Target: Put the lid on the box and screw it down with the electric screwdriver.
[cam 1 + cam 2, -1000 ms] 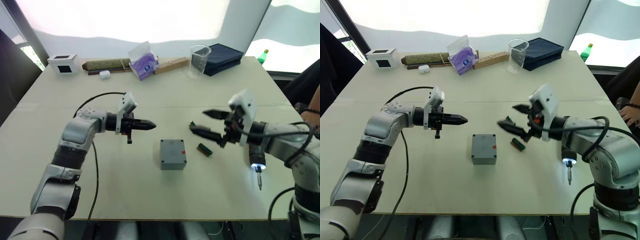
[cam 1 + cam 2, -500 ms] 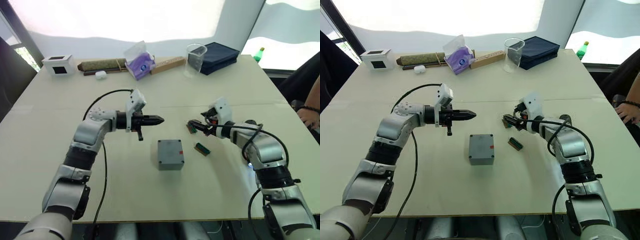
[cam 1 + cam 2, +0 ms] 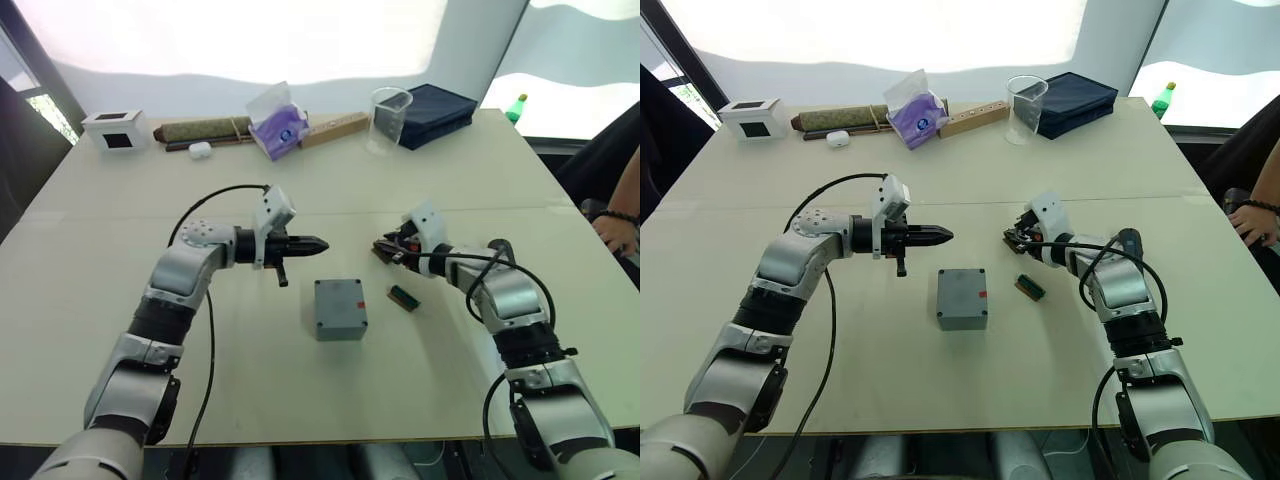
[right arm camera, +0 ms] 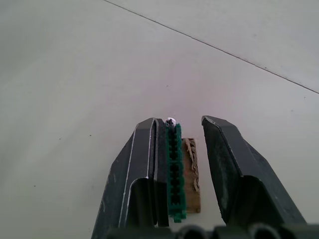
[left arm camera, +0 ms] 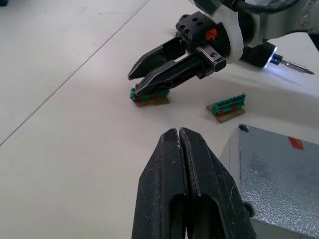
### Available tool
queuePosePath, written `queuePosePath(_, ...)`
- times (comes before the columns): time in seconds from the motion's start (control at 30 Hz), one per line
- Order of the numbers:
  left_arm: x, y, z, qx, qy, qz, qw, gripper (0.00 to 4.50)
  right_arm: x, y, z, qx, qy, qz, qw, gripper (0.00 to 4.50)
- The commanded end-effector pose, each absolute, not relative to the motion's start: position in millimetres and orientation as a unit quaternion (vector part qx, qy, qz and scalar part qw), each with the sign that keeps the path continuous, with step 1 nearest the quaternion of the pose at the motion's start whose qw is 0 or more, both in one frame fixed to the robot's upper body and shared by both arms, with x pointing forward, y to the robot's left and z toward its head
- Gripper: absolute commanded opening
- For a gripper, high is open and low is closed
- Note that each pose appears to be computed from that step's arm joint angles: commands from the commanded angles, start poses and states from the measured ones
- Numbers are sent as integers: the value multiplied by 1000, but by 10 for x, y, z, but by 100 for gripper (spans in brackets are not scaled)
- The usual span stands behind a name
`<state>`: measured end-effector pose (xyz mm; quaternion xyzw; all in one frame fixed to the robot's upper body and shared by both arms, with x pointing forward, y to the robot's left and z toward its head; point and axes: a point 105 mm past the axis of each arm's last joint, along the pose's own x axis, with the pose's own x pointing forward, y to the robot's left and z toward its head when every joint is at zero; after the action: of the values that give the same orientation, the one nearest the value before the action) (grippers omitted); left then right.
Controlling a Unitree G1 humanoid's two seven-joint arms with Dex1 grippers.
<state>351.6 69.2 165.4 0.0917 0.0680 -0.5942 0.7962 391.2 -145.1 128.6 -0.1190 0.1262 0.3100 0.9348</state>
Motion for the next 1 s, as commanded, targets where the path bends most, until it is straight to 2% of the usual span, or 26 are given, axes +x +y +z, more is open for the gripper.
queuePosePath(0.03,3478,668,1740,108,50,-600,791,0,3937,-1400,1434,-128,100,316,935,145)
queuePosePath(0.5,3473,650,1721,109,53,-601,790,0,3922,-1363,1334,-133,110,320,932,145)
queuePosePath(0.67,3474,660,1712,109,54,-599,791,0,3922,-1356,1322,-135,112,321,931,2)
queuePosePath(1.0,3476,664,1693,107,54,-598,792,0,3895,-1405,1415,-150,97,314,932,2)
